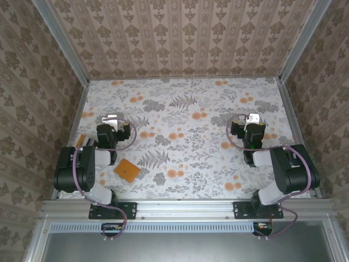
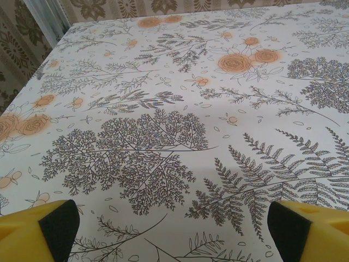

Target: Put the credit cards into the card holder

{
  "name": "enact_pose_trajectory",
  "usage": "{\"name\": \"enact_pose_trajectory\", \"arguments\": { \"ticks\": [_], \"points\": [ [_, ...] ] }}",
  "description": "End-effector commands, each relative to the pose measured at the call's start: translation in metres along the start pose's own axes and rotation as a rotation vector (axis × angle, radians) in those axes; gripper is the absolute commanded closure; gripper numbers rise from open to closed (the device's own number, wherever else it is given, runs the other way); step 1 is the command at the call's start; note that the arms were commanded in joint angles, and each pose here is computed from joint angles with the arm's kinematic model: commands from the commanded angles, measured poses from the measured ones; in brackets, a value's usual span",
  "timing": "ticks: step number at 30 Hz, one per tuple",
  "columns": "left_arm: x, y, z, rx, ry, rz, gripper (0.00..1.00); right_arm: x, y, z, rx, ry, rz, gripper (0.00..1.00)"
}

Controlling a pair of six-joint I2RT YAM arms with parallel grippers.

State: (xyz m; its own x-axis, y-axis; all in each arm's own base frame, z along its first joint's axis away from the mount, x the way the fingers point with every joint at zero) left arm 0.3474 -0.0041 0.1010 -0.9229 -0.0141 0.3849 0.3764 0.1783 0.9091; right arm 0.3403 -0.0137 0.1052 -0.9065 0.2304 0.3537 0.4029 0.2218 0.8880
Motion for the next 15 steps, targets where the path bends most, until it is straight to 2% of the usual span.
{"name": "enact_pose_trajectory", "arguments": {
  "ticks": [1, 15],
  "points": [
    [-0.0010, 0.0120, -0.0025, -0.018, -0.016, -0.029, 0.00, -0.0018, 0.0131, -0.0042, -0.028, -0.018, -0.045, 0.00],
    [-0.0010, 0.0120, -0.0024, -0.018, -0.015, -0.029, 0.00, -0.0020, 0.0136, -0.0044, -0.028, -0.019, -0.046, 0.00]
  ]
}}
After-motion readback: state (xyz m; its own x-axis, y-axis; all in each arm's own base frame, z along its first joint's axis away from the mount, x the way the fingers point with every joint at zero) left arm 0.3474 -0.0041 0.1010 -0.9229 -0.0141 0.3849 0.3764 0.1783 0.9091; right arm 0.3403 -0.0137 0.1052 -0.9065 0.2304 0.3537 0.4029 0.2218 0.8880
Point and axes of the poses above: each hand's point on the last joint's axis, 136 mm out from that joint toward the fingers, its own x axis back along the fingers, its own z axis along the line the jaws close on, y = z × x, the point moved 5 cm from there along x, back along the fingers, and after that the axes turned 15 degrees about x, right-handed, at the moved point
